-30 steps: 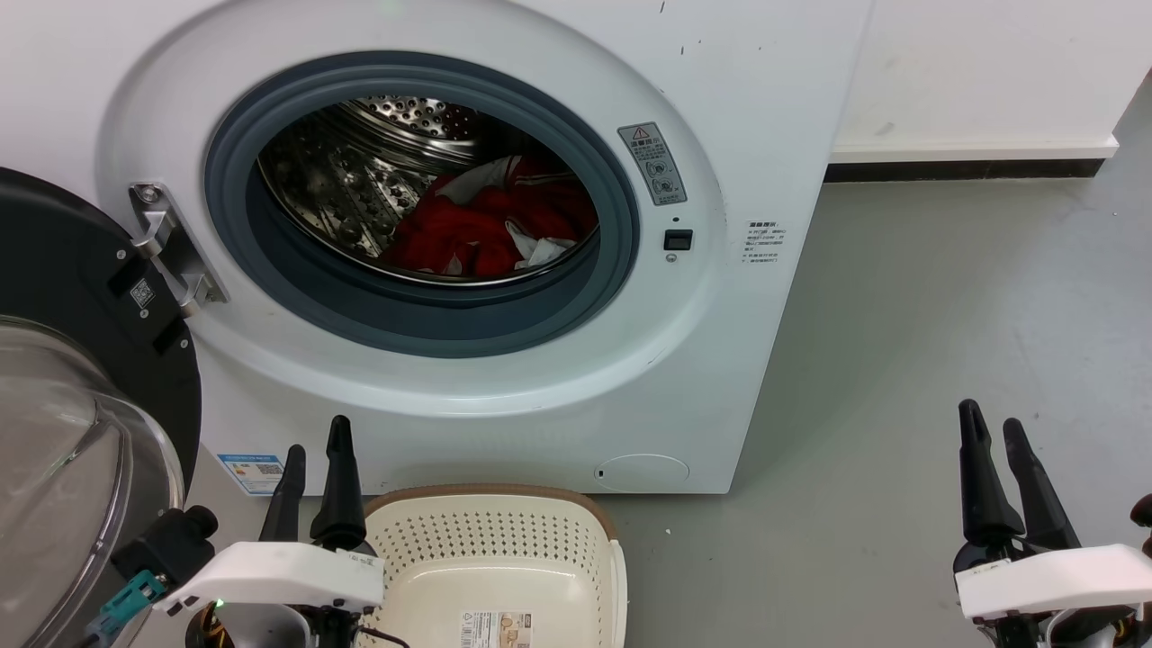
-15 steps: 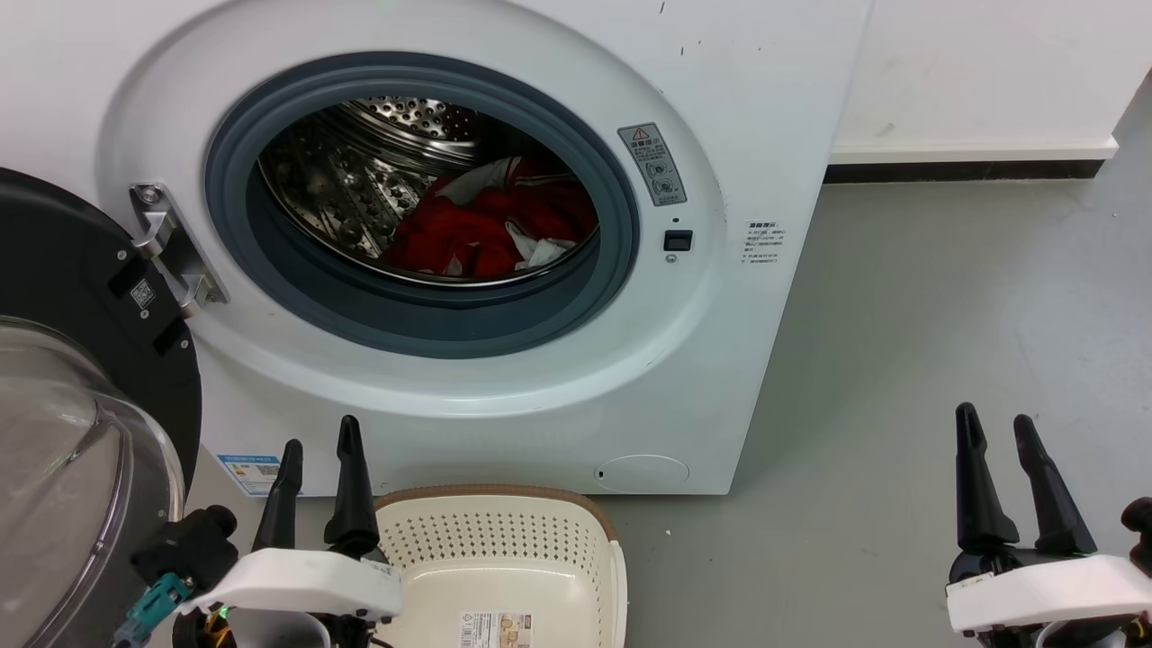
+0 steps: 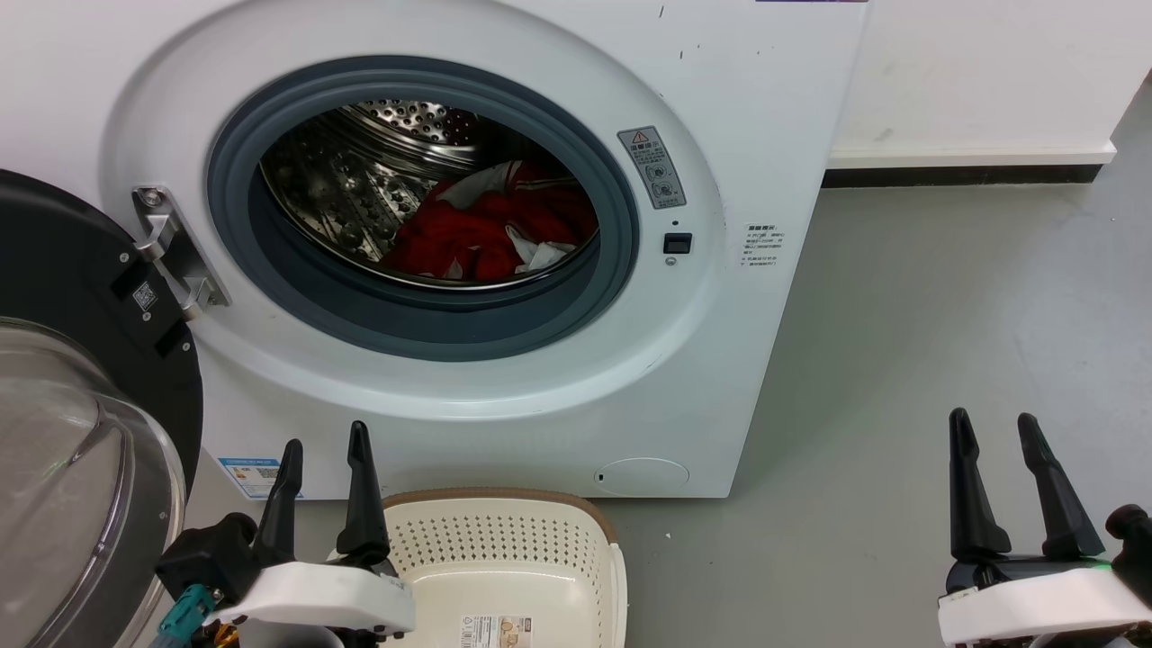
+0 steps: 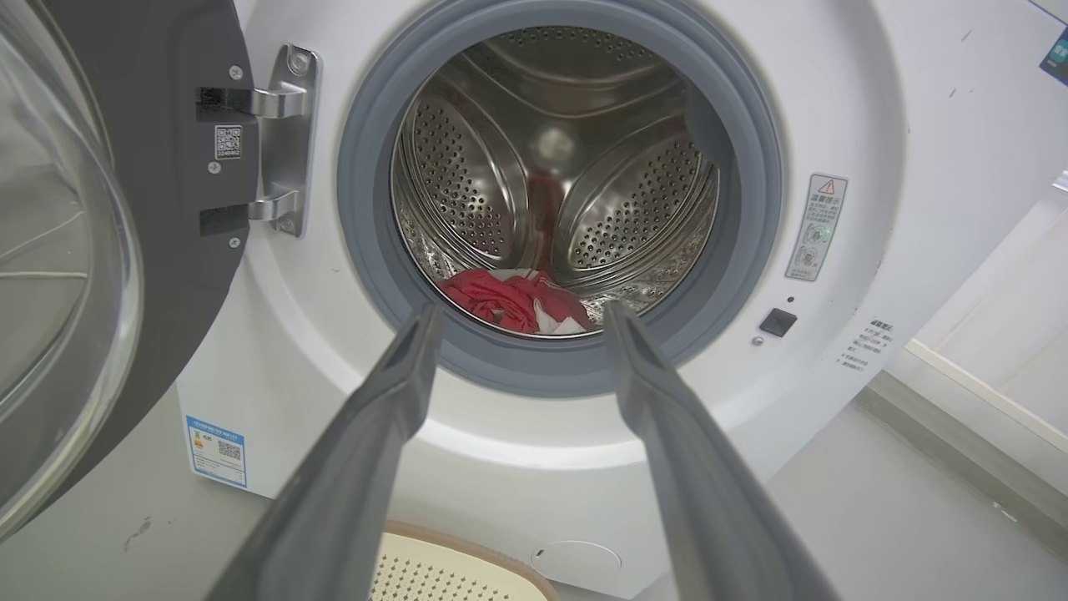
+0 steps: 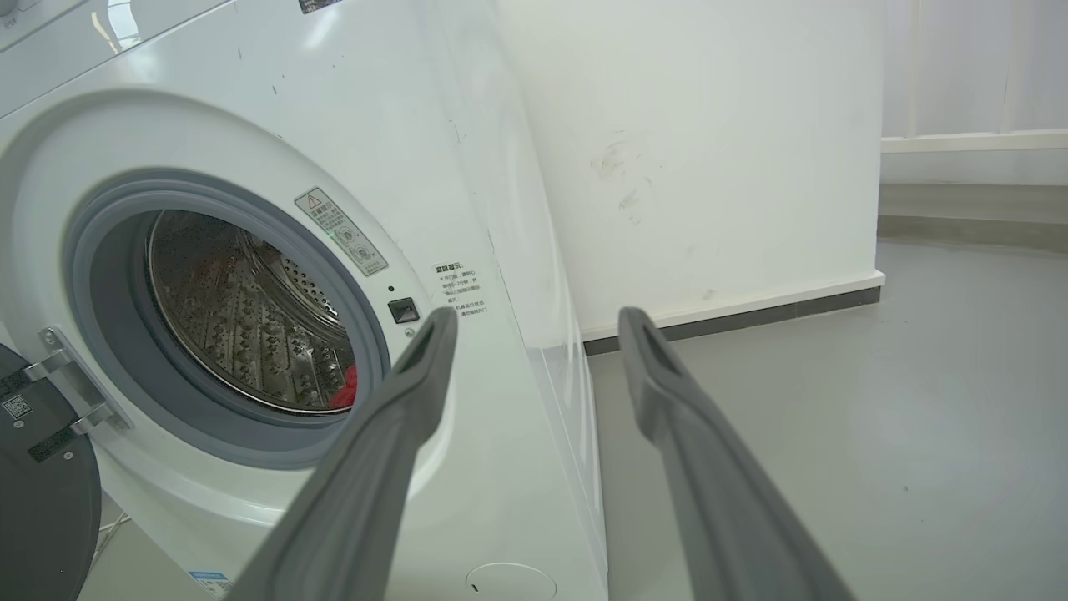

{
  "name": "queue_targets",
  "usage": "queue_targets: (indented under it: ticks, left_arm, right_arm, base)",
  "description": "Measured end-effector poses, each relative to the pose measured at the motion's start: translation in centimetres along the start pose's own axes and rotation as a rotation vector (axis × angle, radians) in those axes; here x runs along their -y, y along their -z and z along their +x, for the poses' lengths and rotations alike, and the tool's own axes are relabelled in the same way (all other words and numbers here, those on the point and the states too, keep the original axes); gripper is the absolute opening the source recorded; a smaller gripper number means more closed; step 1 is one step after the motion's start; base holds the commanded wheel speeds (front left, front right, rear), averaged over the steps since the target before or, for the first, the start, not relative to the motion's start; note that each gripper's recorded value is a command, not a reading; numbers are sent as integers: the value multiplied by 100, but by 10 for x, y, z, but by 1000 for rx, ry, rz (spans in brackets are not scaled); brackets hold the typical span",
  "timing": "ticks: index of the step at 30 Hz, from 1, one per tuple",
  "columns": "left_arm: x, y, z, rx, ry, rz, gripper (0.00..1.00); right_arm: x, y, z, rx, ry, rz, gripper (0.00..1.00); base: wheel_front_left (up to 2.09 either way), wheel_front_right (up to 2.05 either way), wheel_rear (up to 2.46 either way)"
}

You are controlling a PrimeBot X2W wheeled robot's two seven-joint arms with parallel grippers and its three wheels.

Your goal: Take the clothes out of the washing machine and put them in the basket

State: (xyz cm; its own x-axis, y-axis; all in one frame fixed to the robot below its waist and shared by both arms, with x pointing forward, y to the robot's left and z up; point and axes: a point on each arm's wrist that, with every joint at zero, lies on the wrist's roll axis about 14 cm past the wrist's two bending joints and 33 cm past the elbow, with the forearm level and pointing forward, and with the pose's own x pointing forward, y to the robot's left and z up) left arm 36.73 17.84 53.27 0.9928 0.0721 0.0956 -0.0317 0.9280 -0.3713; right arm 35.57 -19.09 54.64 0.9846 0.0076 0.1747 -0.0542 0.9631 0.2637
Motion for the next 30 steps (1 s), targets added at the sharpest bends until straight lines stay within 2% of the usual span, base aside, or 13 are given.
queue_targets:
  ticks: [30]
  left_arm:
    - [4,-3,-7,54,23,227,100]
  right_arm:
    - [-10,-12,-6,52,-54,-243,100]
  base:
    - [0,0,0]
